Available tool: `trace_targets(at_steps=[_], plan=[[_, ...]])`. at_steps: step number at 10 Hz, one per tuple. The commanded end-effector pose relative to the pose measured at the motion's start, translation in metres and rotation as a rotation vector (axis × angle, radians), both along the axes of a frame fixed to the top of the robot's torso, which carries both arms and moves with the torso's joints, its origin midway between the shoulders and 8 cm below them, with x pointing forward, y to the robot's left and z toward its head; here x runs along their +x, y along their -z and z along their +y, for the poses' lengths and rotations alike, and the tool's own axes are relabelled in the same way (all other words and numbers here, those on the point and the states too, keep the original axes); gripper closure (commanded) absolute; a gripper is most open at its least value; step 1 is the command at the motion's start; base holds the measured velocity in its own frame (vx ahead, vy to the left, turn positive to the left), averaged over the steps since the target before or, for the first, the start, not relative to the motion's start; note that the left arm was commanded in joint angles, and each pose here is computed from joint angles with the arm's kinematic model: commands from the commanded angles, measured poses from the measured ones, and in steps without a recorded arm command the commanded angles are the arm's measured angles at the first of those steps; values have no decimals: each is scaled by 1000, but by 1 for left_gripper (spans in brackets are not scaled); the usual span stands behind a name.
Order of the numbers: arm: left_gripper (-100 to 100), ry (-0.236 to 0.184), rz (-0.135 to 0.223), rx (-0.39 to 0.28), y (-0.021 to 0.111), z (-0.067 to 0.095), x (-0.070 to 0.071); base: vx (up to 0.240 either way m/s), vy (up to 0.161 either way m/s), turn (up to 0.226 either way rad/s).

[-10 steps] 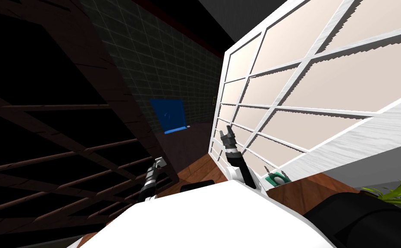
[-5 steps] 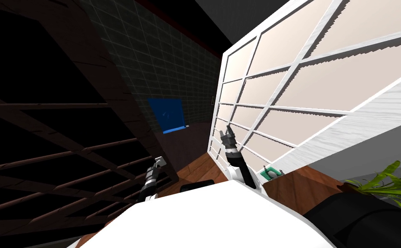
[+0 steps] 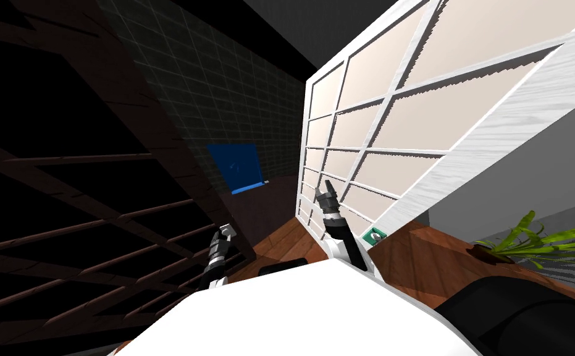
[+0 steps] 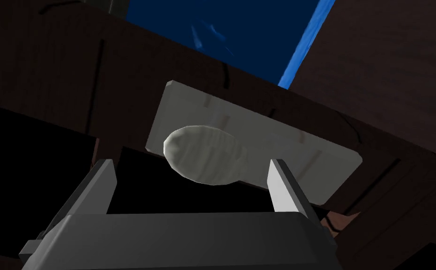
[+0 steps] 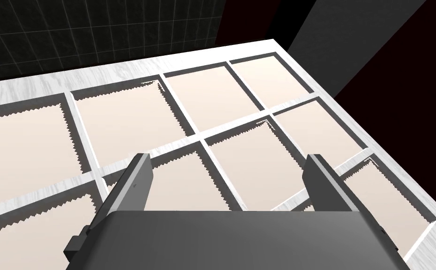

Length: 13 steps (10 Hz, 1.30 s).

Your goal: Pull the door open

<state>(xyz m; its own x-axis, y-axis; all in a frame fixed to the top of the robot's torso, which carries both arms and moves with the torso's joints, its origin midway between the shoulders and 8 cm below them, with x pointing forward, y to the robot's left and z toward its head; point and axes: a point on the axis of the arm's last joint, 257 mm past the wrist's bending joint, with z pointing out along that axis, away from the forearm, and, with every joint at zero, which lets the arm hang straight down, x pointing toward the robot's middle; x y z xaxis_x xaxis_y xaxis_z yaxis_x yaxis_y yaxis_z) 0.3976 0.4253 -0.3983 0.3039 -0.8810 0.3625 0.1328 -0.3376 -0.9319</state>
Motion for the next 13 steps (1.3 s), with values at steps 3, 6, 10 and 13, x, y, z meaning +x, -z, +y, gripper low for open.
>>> trace_targets(at_steps=[3, 6, 10, 13], plan=[[-100, -13, -51, -131, -1, -2, 3, -71, 2, -49], [-100, -20, -87, -224, -2, -4, 5, -52, 8, -36], [-100, -32, -139, -357, -3, -7, 7, -54, 6, -47], [-100, -35, -165, -424, -3, -8, 8, -39, 5, -22]])
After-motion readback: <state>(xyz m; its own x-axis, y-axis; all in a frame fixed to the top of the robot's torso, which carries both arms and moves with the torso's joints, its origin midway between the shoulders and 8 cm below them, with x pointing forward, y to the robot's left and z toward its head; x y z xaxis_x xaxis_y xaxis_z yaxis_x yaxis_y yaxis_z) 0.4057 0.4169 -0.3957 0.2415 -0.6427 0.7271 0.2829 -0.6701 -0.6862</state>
